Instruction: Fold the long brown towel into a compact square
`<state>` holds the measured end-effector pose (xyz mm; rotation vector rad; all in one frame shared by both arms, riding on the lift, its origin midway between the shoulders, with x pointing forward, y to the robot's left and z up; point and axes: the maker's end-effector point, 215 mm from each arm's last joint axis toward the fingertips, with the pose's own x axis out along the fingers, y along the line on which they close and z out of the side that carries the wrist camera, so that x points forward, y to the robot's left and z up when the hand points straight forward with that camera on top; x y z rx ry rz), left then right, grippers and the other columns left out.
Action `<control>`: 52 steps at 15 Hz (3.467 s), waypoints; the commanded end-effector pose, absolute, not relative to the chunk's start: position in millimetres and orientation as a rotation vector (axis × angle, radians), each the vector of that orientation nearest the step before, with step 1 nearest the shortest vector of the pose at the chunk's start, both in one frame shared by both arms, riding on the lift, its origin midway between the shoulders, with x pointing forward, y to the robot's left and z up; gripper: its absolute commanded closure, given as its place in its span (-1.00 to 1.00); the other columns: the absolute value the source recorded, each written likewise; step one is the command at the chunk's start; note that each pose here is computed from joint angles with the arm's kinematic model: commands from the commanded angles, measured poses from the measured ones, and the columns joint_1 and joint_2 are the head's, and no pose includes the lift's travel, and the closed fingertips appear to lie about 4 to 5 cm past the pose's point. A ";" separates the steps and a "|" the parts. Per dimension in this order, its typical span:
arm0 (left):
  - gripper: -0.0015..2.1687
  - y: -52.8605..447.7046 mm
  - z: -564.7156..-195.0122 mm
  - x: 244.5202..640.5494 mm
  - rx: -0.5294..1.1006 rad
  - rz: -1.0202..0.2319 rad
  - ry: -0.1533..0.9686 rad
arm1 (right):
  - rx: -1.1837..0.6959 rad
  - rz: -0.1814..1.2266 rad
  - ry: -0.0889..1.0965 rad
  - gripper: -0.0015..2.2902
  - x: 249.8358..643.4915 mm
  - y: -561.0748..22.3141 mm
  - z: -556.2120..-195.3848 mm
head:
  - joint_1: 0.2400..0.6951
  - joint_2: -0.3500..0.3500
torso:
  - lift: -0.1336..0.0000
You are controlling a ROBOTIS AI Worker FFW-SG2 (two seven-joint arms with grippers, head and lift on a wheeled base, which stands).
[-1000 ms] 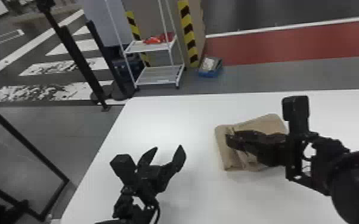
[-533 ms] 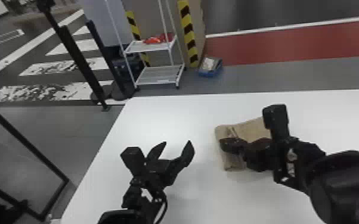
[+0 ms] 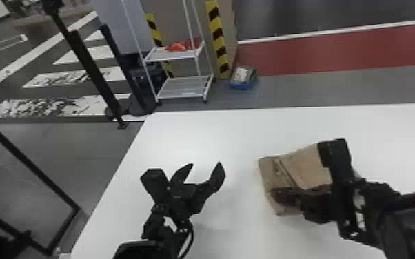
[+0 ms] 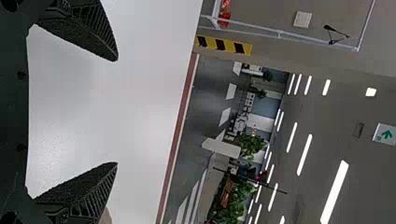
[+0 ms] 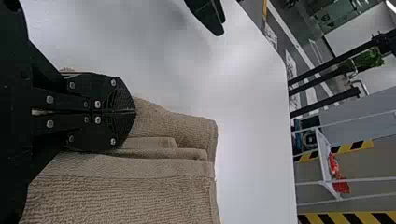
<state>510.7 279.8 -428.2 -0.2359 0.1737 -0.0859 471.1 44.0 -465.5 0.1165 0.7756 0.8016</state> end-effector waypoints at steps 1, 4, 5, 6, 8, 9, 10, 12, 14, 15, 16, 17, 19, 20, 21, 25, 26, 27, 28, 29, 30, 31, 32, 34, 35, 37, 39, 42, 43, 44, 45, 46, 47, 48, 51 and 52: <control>-0.93 276.9 -427.9 511.4 -0.236 -0.090 0.173 | 0.109 0.752 0.852 0.76 447.0 20.6 -466.0 | 1.00 1.00 | -0.88; -0.93 273.7 -424.8 513.3 -0.233 -0.097 0.169 | 0.180 0.759 0.817 0.76 431.7 13.8 -444.0 | 1.00 0.96 | -0.88; -0.93 272.3 -424.1 513.5 -0.235 -0.099 0.167 | 0.208 0.760 0.792 0.76 431.2 7.9 -433.0 | 1.00 0.95 | -0.88; -0.93 271.3 -422.5 513.9 -0.234 -0.101 0.165 | 0.235 0.756 0.764 0.76 429.8 1.8 -421.2 | 1.00 0.94 | -0.88; -0.93 271.3 -421.8 513.7 -0.232 -0.101 0.163 | 0.270 0.743 0.734 0.76 421.1 -12.6 -401.0 | 1.00 0.92 | -0.88; -0.93 271.8 -422.5 513.5 -0.231 -0.101 0.165 | 0.299 0.731 0.732 0.76 412.2 -24.9 -393.7 | 1.00 0.89 | -0.88; -0.93 271.8 -423.3 512.8 -0.231 -0.101 0.167 | 0.326 0.710 0.769 0.76 396.2 -40.8 -396.9 | 1.00 0.87 | -0.88; -0.93 271.8 -422.5 513.5 -0.231 -0.101 0.165 | 0.371 0.648 0.803 0.76 374.2 -78.1 -402.4 | 1.00 0.83 | -0.88; -0.93 271.8 -422.5 513.5 -0.231 -0.101 0.165 | 0.419 0.574 0.806 0.76 367.5 -122.4 -404.0 | 1.00 0.75 | -0.88; -0.93 271.8 -423.4 513.3 -0.231 -0.101 0.167 | 0.431 0.522 0.804 0.76 370.6 -147.8 -407.0 | 1.00 0.70 | -0.88; -0.93 270.9 -423.4 513.3 -0.232 -0.102 0.167 | 0.438 0.477 0.808 0.76 374.4 -168.3 -413.4 | 1.00 0.58 | -0.88; -0.93 270.0 -424.3 513.2 -0.232 -0.104 0.168 | 0.445 0.462 0.814 0.76 379.4 -176.6 -418.9 | 1.00 0.50 | -0.88; -0.93 270.9 -425.0 512.5 -0.232 -0.102 0.170 | 0.443 0.453 0.821 0.76 399.5 -181.7 -427.4 | 1.00 0.39 | -0.88; -0.93 270.9 -425.0 512.5 -0.232 -0.102 0.170 | 0.442 0.454 0.824 0.76 412.1 -179.6 -429.7 | 1.00 0.36 | -0.88; -0.93 273.4 -424.7 512.0 -0.231 -0.099 0.168 | 0.440 0.465 0.833 0.76 426.8 -172.5 -433.4 | 1.00 0.33 | -0.88; -0.93 284.5 -428.6 507.0 -0.228 -0.079 0.173 | 0.385 0.511 0.766 0.76 490.7 -140.1 -428.0 | 1.00 0.37 | -0.88; -0.93 286.3 -428.5 506.9 -0.228 -0.076 0.172 | 0.368 0.517 0.761 0.76 500.1 -131.5 -427.6 | 1.00 0.39 | -0.88; -0.93 286.3 -429.3 506.2 -0.228 -0.076 0.174 | 0.342 0.523 0.753 0.76 511.3 -121.5 -427.5 | 1.00 0.43 | -0.88; -0.93 287.2 -429.2 506.1 -0.227 -0.075 0.173 | 0.323 0.530 0.740 0.76 523.0 -111.2 -427.0 | 1.00 0.46 | -0.88; -0.93 286.3 -429.3 506.2 -0.228 -0.076 0.174 | 0.304 0.533 0.711 0.76 536.6 -105.5 -422.8 | 1.00 0.48 | -0.88; -0.93 286.3 -430.1 505.5 -0.228 -0.076 0.175 | 0.278 0.533 0.693 0.76 550.3 -99.8 -423.1 | 1.00 0.50 | -0.88; -0.93 286.3 -430.1 505.5 -0.228 -0.076 0.175 | 0.258 0.540 0.655 0.76 562.7 -93.9 -419.6 | 1.00 0.52 | -0.88; -0.93 286.3 -430.1 505.5 -0.228 -0.076 0.175 | 0.249 0.541 0.629 0.76 568.3 -92.4 -415.4 | 1.00 0.53 | -0.88; -0.93 292.5 -430.1 504.8 -0.222 -0.069 0.176 | 0.249 0.527 0.602 0.76 559.3 -99.3 -414.6 | 1.00 0.55 | -0.88; -0.93 295.8 -429.4 504.7 -0.221 -0.067 0.174 | 0.248 0.518 0.568 0.76 552.3 -105.2 -403.6 | 1.00 0.56 | -0.88; -0.93 296.8 -429.5 506.0 -0.222 -0.065 0.174 | 0.242 0.545 0.516 0.76 520.7 -95.9 -384.5 | 1.00 0.56 | -0.88; -0.93 293.2 -428.2 508.0 -0.223 -0.071 0.172 | 0.232 0.630 0.514 0.76 480.5 -57.1 -376.9 | 1.00 0.58 | -0.88; -0.93 292.4 -428.3 508.5 -0.224 -0.072 0.172 | 0.226 0.775 0.571 0.76 438.8 6.6 -381.3 | 1.00 0.76 | -0.88; -0.93 293.3 -429.0 507.8 -0.223 -0.071 0.173 | 0.209 0.803 0.604 0.76 435.9 23.1 -393.4 | 1.00 0.83 | -0.88; -0.93 294.2 -429.0 507.7 -0.223 -0.069 0.173 | 0.189 0.811 0.638 0.76 437.4 29.5 -406.5 | 1.00 0.89 | -0.88; -0.93 296.0 -430.4 506.3 -0.223 -0.066 0.176 | 0.176 0.815 0.687 0.76 438.4 33.8 -423.7 | 1.00 0.94 | -0.88; -0.93 296.9 -431.1 505.6 -0.223 -0.064 0.177 | 0.171 0.814 0.729 0.76 439.5 34.4 -438.2 | 1.00 1.00 | -0.88; -0.93 297.8 -431.8 505.3 -0.224 -0.062 0.178 | 0.171 0.813 0.758 0.76 438.8 33.8 -447.7 | 1.00 1.00 | -0.88; -0.93 298.8 -432.5 505.0 -0.224 -0.061 0.179 | 0.175 0.807 0.784 0.76 437.1 30.7 -454.8 | 1.00 1.00 | -0.88; -0.93 296.2 -432.1 506.8 -0.224 -0.065 0.179 | 0.171 0.755 0.849 0.76 433.4 7.9 -468.1 | 1.00 1.00 | -0.88; -0.93 295.3 -431.4 507.5 -0.224 -0.067 0.177 | 0.184 0.735 0.851 0.76 431.0 -1.8 -470.0 | 1.00 1.00 | -0.88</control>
